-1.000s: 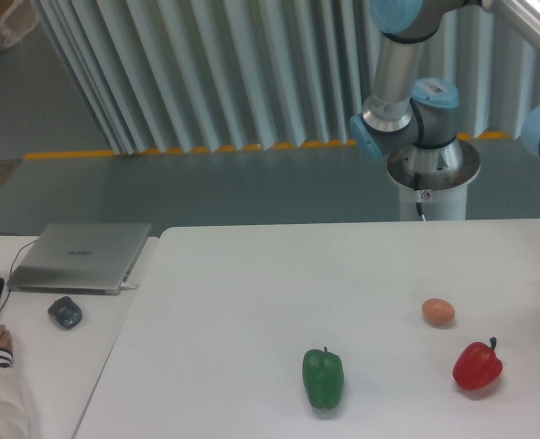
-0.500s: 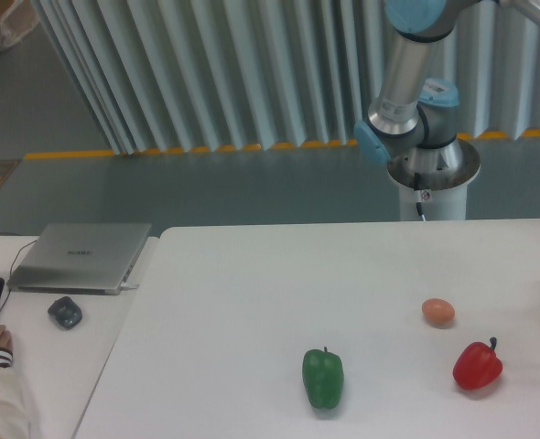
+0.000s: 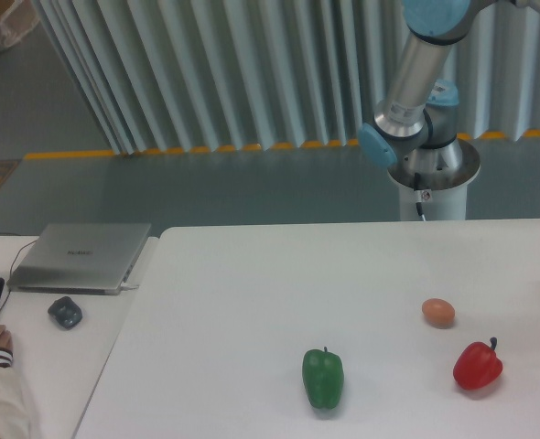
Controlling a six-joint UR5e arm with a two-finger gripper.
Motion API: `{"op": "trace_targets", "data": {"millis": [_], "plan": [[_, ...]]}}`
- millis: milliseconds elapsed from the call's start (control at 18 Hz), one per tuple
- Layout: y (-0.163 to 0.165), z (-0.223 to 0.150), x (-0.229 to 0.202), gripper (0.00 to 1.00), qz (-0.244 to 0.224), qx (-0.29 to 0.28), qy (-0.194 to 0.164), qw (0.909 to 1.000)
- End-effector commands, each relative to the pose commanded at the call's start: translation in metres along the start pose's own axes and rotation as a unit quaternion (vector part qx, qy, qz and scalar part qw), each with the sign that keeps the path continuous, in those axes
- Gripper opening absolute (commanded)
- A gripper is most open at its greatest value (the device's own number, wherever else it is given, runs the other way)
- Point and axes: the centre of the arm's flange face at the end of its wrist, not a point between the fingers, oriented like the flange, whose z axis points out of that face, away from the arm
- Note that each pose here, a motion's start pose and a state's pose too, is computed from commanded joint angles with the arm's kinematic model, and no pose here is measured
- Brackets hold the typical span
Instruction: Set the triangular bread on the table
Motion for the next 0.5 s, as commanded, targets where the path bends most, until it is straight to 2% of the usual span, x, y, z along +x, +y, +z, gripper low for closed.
{"op": "trace_targets", "data": {"millis": [167, 500], "plan": [[0.007, 0.013, -0.001, 1.0, 0.034, 0.007, 0.007, 0.9994], [0.013, 0.02, 0.001, 1.0, 0.037, 0.006, 0.012, 0.9992]]}}
